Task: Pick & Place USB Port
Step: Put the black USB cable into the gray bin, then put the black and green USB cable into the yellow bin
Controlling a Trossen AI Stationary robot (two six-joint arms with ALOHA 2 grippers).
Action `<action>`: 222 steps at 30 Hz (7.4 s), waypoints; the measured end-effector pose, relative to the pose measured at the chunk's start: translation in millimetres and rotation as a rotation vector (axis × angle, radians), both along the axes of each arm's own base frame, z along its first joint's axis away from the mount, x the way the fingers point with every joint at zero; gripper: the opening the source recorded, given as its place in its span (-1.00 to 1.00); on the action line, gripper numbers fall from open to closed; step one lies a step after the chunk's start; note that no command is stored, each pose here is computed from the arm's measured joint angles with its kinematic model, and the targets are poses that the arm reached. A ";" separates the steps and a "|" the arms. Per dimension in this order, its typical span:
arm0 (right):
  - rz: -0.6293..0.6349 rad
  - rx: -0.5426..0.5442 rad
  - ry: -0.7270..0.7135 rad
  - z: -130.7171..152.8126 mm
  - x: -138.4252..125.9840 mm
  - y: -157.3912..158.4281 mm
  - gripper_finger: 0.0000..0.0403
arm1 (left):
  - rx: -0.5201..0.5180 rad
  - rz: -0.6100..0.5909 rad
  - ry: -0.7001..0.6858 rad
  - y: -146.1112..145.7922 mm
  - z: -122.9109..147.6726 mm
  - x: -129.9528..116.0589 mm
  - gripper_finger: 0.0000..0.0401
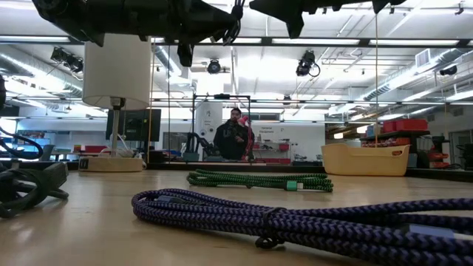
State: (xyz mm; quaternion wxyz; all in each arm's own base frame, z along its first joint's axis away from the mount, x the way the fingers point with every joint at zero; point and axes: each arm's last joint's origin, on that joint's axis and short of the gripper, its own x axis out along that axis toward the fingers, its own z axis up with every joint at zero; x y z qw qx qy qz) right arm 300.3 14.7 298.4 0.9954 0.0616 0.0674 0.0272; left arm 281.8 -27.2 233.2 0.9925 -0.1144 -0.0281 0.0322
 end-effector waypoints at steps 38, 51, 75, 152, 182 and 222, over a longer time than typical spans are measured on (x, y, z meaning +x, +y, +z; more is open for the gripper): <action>-0.046 -0.081 -0.026 -17.2 19.8 3.1 -0.99 | 0.006 -0.001 -0.008 0.0 0.6 0.0 -0.85; -0.039 0.040 0.259 -0.6 -39.1 22.6 -1.00 | 0.008 0.016 -0.005 0.3 0.4 0.0 -0.84; 0.220 0.549 1.272 -52.7 -145.8 162.9 -1.00 | -0.021 -0.006 0.014 -0.2 -1.5 0.0 -0.84; 0.228 0.292 0.976 -66.8 -100.5 153.1 -0.49 | 0.313 -0.167 1.107 -57.7 -63.1 98.1 -0.03; 0.226 0.210 0.890 -64.9 -96.7 152.6 -0.50 | 0.157 -0.072 1.166 -44.2 -93.9 107.2 -0.91; -0.095 -0.070 0.503 -51.1 -67.0 128.1 -0.50 | 0.154 0.079 0.399 -50.5 26.9 -76.7 -0.91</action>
